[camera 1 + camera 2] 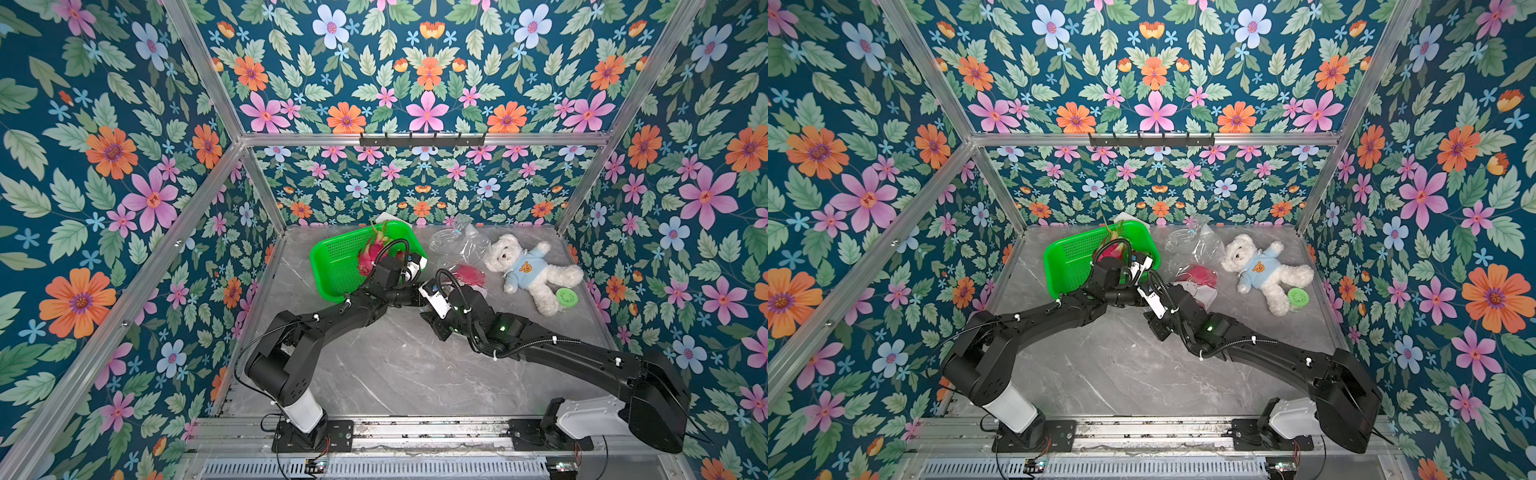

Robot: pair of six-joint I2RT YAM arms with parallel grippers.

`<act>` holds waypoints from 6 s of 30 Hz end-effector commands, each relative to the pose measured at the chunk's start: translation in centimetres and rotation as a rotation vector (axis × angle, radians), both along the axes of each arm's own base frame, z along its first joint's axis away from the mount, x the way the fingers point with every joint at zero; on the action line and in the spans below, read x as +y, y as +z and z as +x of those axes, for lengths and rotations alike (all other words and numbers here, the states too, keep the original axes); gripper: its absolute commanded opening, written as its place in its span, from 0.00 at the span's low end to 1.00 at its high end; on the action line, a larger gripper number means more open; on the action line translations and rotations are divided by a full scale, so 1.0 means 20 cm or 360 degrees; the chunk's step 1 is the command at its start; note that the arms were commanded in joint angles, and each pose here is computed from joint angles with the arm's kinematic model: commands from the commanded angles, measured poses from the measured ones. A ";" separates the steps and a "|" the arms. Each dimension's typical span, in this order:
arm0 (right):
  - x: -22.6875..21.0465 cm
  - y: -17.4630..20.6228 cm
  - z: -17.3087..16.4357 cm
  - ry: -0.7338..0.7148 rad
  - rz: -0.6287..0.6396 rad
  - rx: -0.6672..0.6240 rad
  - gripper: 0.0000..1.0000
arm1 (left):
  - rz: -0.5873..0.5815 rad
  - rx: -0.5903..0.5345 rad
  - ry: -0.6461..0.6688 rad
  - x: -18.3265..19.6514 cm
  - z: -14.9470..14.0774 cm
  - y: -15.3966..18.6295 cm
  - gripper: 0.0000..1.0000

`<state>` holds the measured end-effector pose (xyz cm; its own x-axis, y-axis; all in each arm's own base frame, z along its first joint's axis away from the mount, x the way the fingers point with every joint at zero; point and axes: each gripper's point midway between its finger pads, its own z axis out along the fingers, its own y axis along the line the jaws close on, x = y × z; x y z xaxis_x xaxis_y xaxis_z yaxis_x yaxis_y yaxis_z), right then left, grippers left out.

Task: Open the zip-top bag and take out the dragon fruit
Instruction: Pick up the zipper food storage bag at the center of the board.

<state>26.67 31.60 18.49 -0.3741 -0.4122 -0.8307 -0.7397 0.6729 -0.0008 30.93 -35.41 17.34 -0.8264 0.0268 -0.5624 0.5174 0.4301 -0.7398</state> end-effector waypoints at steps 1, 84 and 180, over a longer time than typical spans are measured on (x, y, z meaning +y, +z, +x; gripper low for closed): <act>0.01 0.02 0.03 -0.0009 -0.0025 -0.0073 0.33 | -0.0042 -0.0032 -0.0018 -0.02 0.00 0.04 0.04; -0.33 0.63 -0.02 0.0150 0.0592 0.0248 0.00 | -0.0277 -0.1106 -0.0682 0.04 -0.21 0.61 0.76; -0.39 0.55 -0.06 0.0104 0.0494 0.0271 0.00 | -0.0511 -0.0926 -0.0985 -0.14 -0.36 0.67 0.00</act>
